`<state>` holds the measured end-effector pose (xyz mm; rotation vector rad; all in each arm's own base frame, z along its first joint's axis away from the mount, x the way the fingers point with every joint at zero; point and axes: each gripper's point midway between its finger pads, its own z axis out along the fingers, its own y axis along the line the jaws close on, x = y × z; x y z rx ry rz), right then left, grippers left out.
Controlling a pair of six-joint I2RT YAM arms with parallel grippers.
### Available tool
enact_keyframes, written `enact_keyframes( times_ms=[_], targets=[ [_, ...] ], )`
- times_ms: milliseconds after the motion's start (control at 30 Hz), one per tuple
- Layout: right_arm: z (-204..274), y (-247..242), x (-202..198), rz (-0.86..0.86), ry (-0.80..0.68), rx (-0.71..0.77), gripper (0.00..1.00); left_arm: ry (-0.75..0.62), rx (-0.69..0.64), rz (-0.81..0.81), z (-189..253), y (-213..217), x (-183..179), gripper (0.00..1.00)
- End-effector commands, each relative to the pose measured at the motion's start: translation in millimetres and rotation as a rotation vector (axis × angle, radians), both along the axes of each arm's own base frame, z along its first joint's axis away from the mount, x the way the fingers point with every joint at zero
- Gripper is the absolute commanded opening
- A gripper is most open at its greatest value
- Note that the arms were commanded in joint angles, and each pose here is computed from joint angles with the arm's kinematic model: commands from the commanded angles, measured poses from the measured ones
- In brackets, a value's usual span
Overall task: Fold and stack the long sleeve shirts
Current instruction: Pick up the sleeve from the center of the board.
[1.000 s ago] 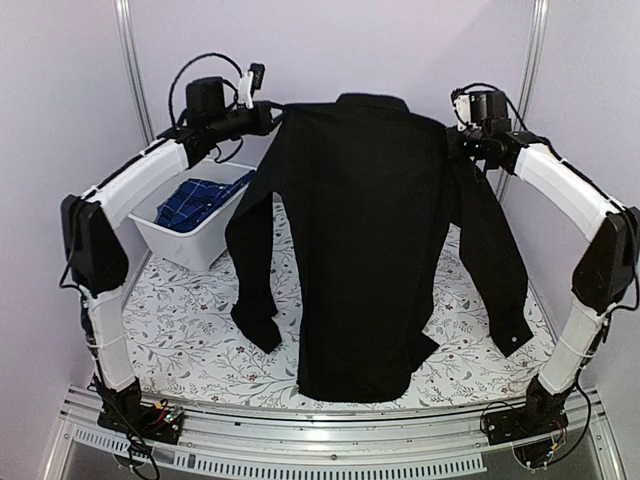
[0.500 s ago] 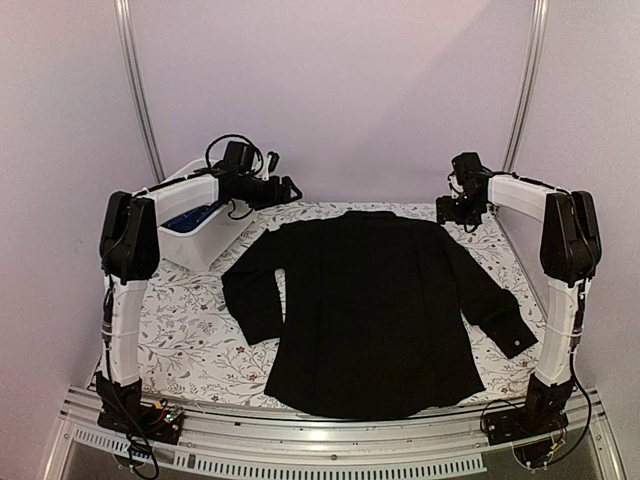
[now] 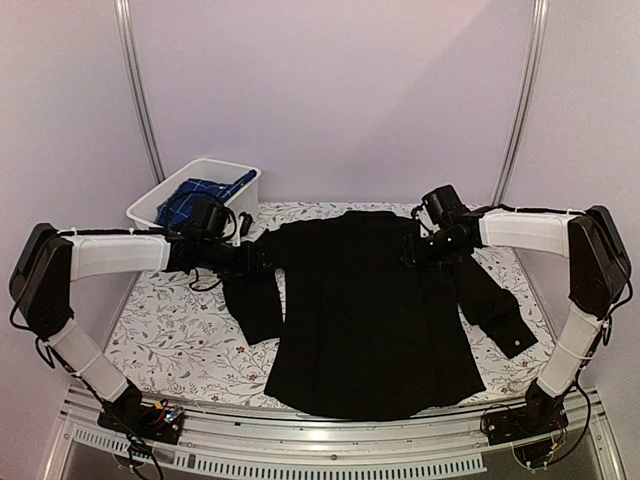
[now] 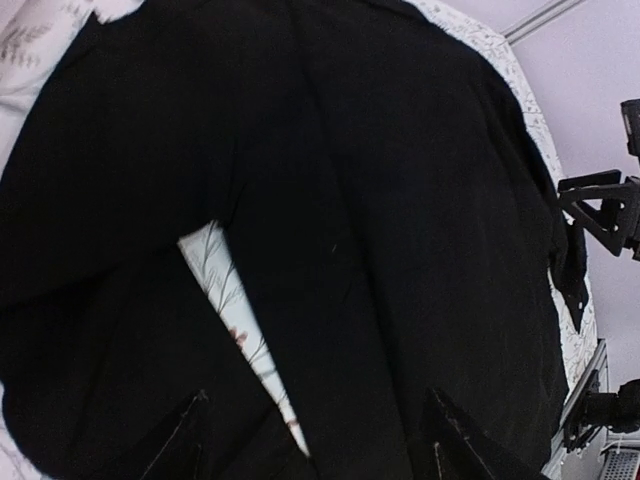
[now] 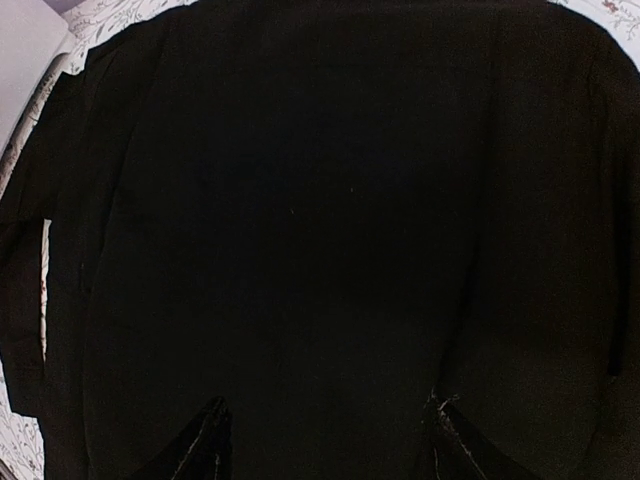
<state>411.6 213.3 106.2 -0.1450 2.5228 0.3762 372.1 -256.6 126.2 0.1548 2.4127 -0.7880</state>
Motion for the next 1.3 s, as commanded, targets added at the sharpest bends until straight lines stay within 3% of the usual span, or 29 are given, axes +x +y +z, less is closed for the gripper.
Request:
enact_keyframes(
  times_ms=[0, 267, 867, 1000, 1167, 1267],
  targets=[
    [-15, -1, 1, -0.037, 0.02, 0.044, 0.62, 0.009, -0.032, 0.097, 0, 22, -29, 0.69],
    [-41, 13, -6, -0.021, 0.057, -0.01, 0.6, 0.139, 0.053, 0.222, -55, 64, -77, 0.62],
    [-32, 116, -50, 0.174, -0.017, -0.092, 0.59, 0.186, 0.227, 0.255, -100, 55, -100, 0.61],
    [-24, 141, -54, 0.215, -0.042, -0.078, 0.59, 0.17, 0.219, 0.239, -103, 47, -97, 0.48],
    [-4, 182, -64, 0.291, -0.094, -0.038, 0.59, 0.128, 0.206, 0.217, -93, 42, -92, 0.14],
    [4, 212, -77, 0.363, -0.135, -0.026, 0.59, 0.063, 0.155, 0.173, -67, 32, -88, 0.01]
  ],
)
